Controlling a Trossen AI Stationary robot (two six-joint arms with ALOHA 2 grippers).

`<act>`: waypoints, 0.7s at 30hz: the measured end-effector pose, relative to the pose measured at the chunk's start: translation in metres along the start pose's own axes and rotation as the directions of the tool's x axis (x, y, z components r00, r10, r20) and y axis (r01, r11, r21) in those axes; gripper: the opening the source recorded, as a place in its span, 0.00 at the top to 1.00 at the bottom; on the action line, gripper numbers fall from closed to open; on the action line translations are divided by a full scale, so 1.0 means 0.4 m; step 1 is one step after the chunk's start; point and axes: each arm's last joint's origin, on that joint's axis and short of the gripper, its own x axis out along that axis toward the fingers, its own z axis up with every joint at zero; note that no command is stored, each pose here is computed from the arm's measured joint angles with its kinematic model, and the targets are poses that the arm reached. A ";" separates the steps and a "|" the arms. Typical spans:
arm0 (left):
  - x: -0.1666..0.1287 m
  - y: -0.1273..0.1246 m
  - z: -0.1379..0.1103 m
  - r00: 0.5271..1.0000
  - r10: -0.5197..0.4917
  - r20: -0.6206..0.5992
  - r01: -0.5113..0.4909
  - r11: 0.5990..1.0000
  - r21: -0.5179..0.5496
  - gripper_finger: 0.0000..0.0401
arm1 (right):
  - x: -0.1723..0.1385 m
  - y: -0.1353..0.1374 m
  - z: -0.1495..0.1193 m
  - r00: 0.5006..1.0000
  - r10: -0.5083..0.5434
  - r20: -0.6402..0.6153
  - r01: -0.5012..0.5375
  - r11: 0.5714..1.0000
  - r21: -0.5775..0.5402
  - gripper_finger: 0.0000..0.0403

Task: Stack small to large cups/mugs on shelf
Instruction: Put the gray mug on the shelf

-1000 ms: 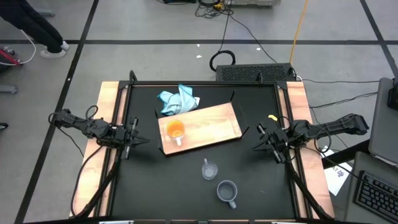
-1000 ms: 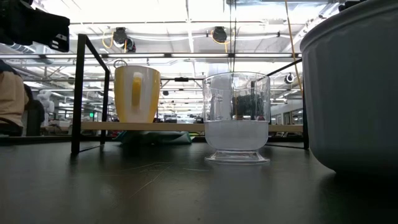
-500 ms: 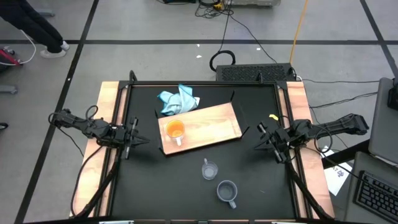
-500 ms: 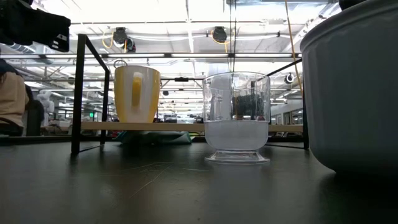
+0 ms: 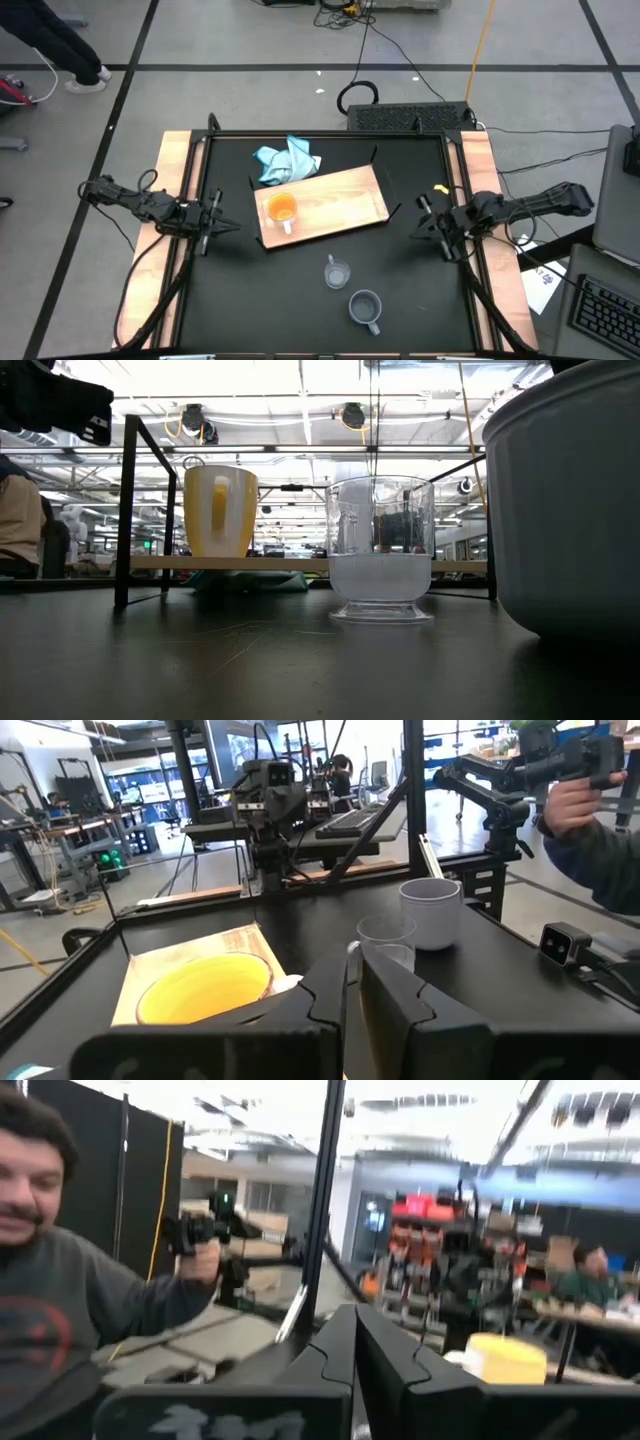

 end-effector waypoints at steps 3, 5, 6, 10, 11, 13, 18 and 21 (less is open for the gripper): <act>0.000 0.000 0.000 1.000 0.000 0.000 0.000 1.000 -0.017 0.92 | 0.018 -0.005 0.010 0.998 0.004 -0.064 -0.002 0.999 0.033 1.00; 0.000 0.000 0.000 1.000 -0.001 0.000 0.001 1.000 -0.025 0.92 | 0.038 -0.012 0.036 0.995 0.005 -0.102 0.000 0.999 0.049 1.00; 0.000 0.000 0.000 1.000 -0.001 0.000 0.001 1.000 -0.029 0.92 | 0.051 -0.016 0.048 0.992 0.008 -0.127 -0.001 0.998 0.056 1.00; 0.000 0.000 0.000 1.000 -0.001 0.000 0.001 0.999 -0.036 0.92 | 0.106 -0.033 0.081 0.968 0.020 -0.249 0.007 0.994 0.108 1.00; 0.000 0.000 0.000 1.000 -0.001 0.000 0.001 0.999 -0.036 0.92 | 0.122 -0.038 0.090 0.963 0.022 -0.267 0.009 0.993 0.115 1.00; 0.000 0.000 0.000 1.000 -0.001 0.000 0.001 0.999 -0.036 0.92 | 0.153 -0.046 0.100 0.947 0.030 -0.319 0.016 0.990 0.139 1.00; 0.000 0.000 0.000 1.000 -0.001 0.000 0.001 0.999 -0.038 0.92 | 0.224 -0.065 0.102 0.897 0.050 -0.439 0.053 0.974 0.221 1.00; 0.000 0.000 0.001 1.000 -0.001 0.001 0.001 0.999 -0.037 0.92 | 0.257 -0.073 0.100 0.869 0.061 -0.491 0.073 0.966 0.249 1.00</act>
